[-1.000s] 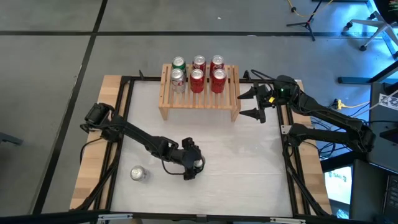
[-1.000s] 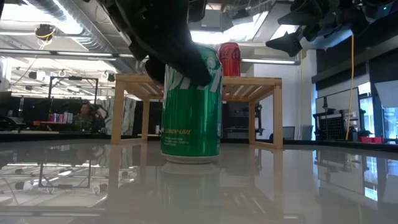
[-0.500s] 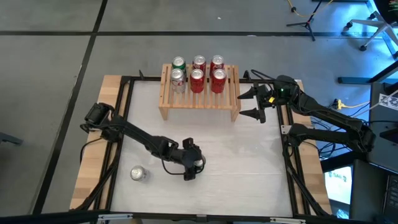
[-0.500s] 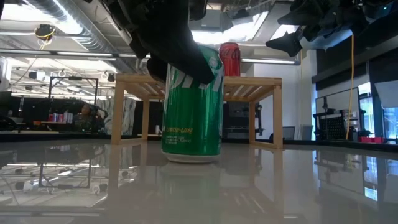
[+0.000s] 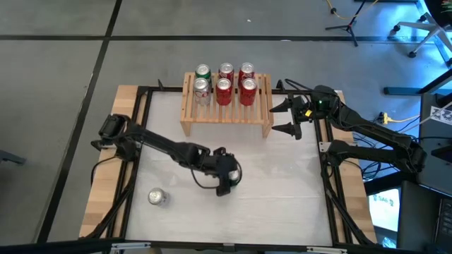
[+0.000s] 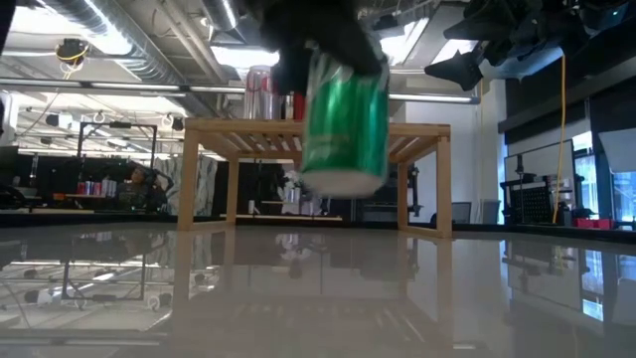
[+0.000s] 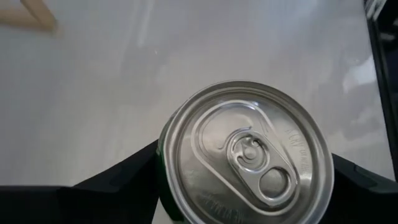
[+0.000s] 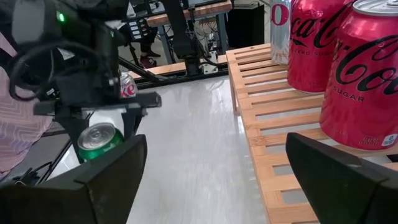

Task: Place canned beverage on shelf
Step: Put the green soda can on the shelf aligned with the red/black soda can

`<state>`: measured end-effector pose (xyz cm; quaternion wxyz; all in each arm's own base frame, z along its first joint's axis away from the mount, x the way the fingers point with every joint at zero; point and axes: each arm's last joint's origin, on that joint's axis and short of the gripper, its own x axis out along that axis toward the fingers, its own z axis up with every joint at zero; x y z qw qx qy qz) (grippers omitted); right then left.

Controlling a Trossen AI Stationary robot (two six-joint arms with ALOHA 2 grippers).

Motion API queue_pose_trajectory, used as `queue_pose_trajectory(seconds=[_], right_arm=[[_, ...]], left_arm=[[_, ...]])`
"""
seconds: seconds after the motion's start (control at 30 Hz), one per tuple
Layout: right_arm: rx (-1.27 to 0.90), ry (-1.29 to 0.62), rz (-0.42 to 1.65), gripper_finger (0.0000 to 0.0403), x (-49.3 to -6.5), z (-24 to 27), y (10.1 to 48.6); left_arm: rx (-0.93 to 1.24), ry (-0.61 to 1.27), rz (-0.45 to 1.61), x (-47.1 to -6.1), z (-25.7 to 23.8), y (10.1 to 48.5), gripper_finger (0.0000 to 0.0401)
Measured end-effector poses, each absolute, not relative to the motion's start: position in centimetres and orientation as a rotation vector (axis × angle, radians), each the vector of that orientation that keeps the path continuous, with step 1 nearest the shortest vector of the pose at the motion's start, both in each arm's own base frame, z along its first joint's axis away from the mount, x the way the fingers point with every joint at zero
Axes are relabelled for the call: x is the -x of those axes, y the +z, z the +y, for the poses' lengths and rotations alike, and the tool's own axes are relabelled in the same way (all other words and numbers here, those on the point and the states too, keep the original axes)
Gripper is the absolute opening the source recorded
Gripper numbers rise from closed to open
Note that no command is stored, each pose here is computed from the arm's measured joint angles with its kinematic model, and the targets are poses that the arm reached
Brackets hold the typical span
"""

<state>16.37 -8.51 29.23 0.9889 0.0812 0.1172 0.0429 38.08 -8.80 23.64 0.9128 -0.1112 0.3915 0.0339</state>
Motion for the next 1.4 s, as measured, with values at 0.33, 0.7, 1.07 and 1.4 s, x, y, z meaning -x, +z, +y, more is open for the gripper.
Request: queue_pose_trajectory(seconds=[0.33, 0.7, 1.07, 1.4], right_arm=[[-0.163, 0.087, 0.235, 0.0379, -16.4, -8.5, 29.2], [-0.188, 0.086, 0.27, 0.0379, -16.3, -8.4, 28.9], [-0.189, 0.086, 0.272, 0.0379, -16.3, -8.4, 28.8], [-0.189, 0.086, 0.272, 0.0379, -16.3, -8.4, 28.8]], left_arm=[[0.149, 0.117, 0.672, -40.3, -3.8, 30.3, 0.029], [0.123, 0.261, 0.651, -39.7, 3.7, 36.2, 0.029], [0.2, 0.329, 0.713, -37.9, 9.1, 37.4, 0.029], [0.224, 0.374, 0.802, -36.3, 10.3, 37.5, 0.029]])
